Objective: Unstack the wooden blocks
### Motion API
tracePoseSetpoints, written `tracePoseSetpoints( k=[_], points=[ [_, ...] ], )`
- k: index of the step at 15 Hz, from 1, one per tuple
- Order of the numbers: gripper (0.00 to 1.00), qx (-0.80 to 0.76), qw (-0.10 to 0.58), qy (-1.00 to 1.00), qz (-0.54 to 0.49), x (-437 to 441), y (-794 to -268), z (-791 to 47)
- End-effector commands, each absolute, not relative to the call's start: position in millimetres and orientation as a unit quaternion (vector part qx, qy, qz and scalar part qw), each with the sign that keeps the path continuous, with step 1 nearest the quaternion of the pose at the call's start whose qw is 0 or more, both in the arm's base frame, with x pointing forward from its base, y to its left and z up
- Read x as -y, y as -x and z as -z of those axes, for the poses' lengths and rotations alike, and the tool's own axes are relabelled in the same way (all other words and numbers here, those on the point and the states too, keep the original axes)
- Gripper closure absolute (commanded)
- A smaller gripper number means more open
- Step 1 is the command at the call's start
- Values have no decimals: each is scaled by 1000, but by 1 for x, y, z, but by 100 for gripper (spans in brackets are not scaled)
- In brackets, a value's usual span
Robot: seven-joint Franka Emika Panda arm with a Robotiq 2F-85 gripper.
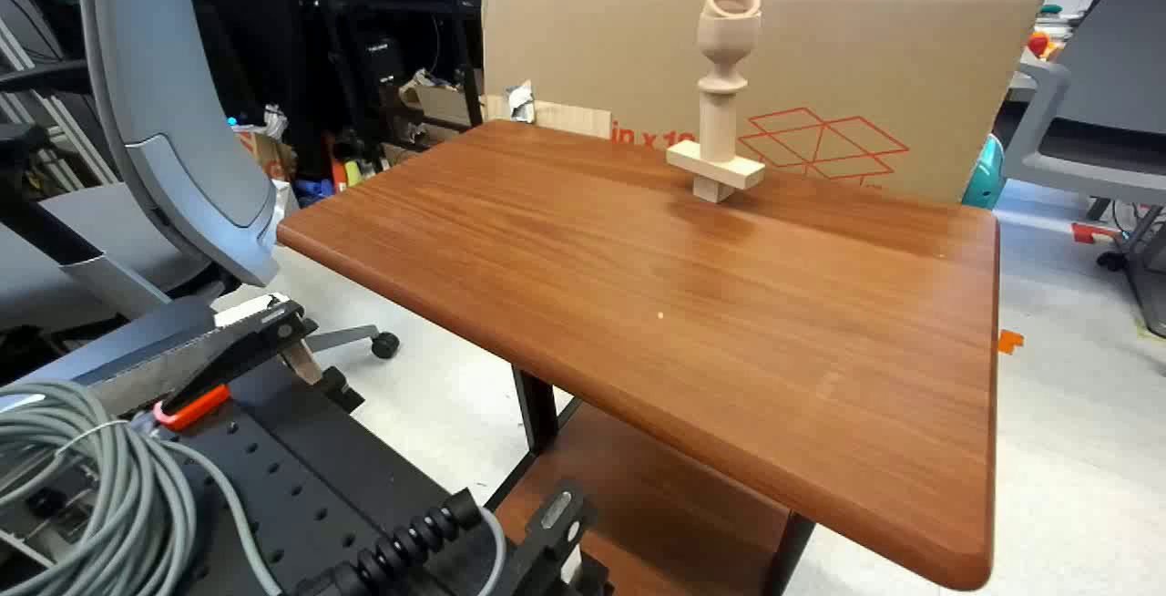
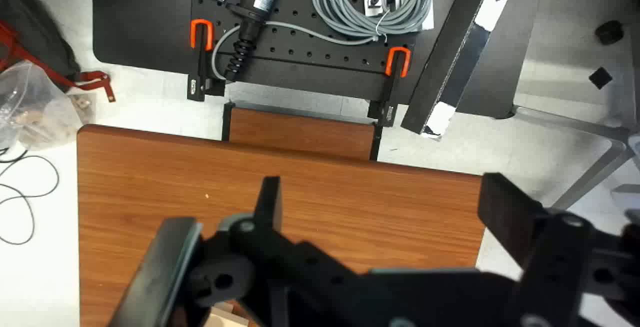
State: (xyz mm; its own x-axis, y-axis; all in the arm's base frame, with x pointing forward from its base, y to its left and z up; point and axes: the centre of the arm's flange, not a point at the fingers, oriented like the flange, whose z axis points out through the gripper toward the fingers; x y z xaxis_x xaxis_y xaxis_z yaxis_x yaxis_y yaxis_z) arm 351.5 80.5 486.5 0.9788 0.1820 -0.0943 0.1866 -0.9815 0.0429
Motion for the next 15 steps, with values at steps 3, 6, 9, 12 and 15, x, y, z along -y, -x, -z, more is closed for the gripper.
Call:
tracePoseSetpoints(
  k=[3,6,9,12,15],
  points=[
    [0,-93,26,-994,45,-80,-352,-487],
    [0,-93,26,-994,45,-80,-352,-487],
    [0,-93,26,-994,45,-80,-352,-487],
    [0,-93,26,-994,45,-80,-352,-487],
    [0,-37,0,-998,42,-66,-378,-492]
  ],
)
